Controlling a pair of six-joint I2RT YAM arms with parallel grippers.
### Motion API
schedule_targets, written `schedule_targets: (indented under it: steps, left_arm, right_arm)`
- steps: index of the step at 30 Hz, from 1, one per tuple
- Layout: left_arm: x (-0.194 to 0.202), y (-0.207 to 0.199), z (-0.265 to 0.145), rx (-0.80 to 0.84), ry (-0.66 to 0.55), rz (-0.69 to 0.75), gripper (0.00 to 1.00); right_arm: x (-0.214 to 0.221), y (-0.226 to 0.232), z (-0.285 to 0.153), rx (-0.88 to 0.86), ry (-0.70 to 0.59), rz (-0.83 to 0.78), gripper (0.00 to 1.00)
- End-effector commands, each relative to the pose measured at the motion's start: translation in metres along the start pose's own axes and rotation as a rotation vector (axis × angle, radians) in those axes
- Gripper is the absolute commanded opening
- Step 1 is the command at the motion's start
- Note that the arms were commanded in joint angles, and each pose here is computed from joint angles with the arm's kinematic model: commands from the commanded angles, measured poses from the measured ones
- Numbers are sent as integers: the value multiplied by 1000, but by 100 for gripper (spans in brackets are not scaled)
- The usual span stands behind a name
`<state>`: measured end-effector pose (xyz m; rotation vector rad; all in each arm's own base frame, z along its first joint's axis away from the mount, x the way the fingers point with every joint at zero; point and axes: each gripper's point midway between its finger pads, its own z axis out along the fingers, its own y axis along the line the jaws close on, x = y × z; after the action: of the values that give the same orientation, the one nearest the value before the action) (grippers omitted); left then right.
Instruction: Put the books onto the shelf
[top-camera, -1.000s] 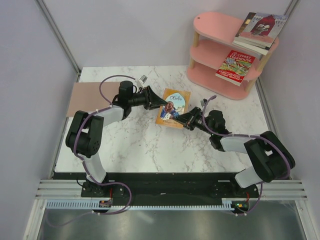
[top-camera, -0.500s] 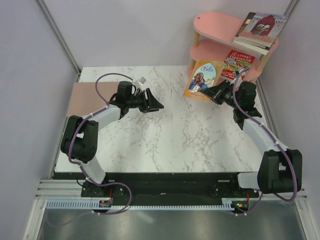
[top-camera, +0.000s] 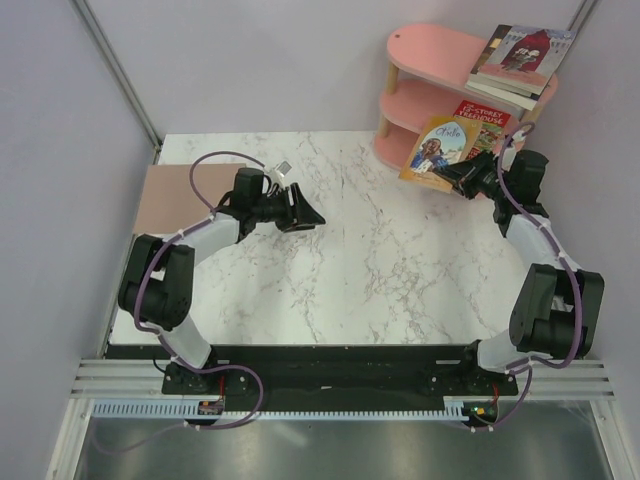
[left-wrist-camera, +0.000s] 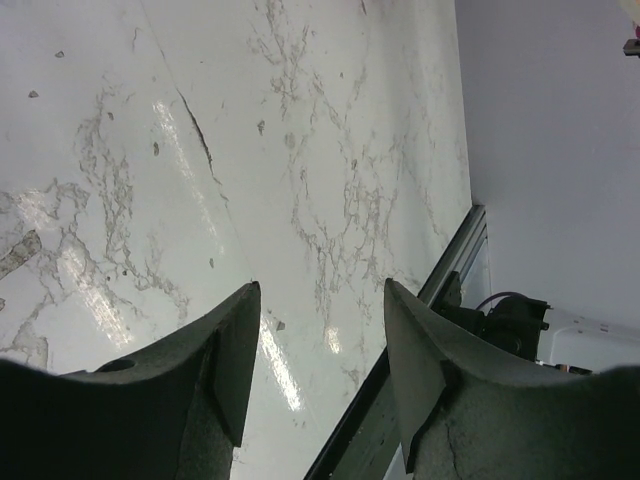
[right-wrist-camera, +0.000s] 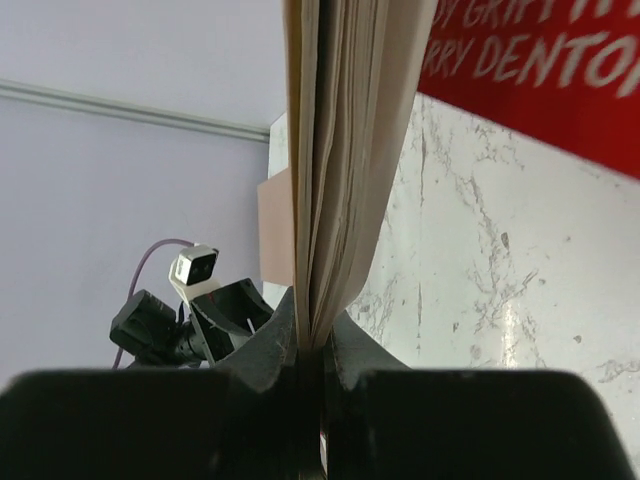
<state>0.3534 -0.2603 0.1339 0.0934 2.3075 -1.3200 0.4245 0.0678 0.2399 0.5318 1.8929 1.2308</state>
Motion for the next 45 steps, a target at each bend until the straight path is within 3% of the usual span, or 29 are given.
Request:
schedule_targets:
  steps: [1,13,26,36,45]
  left_arm:
    - [-7,-11,-11,10,-33,72,59]
    - [-7,-6,-22,-58,-59,135,71]
    - [5,1,-26,-82,-36,137,77]
    - [15,7,-25,-86,-17,129,77]
    - [20,9,-23,-81,-9,122,77]
  right_arm:
    - [-34,17,-8,-60,-55,-47,10]
    - [-85,-8,-10,-72,-140,18,11]
    - [-107,-24,3,-85,-163,80,18]
    - [-129,-21,-4,-95,-224,110,43]
    - [-137,-39,-3,-53,-239,146,50]
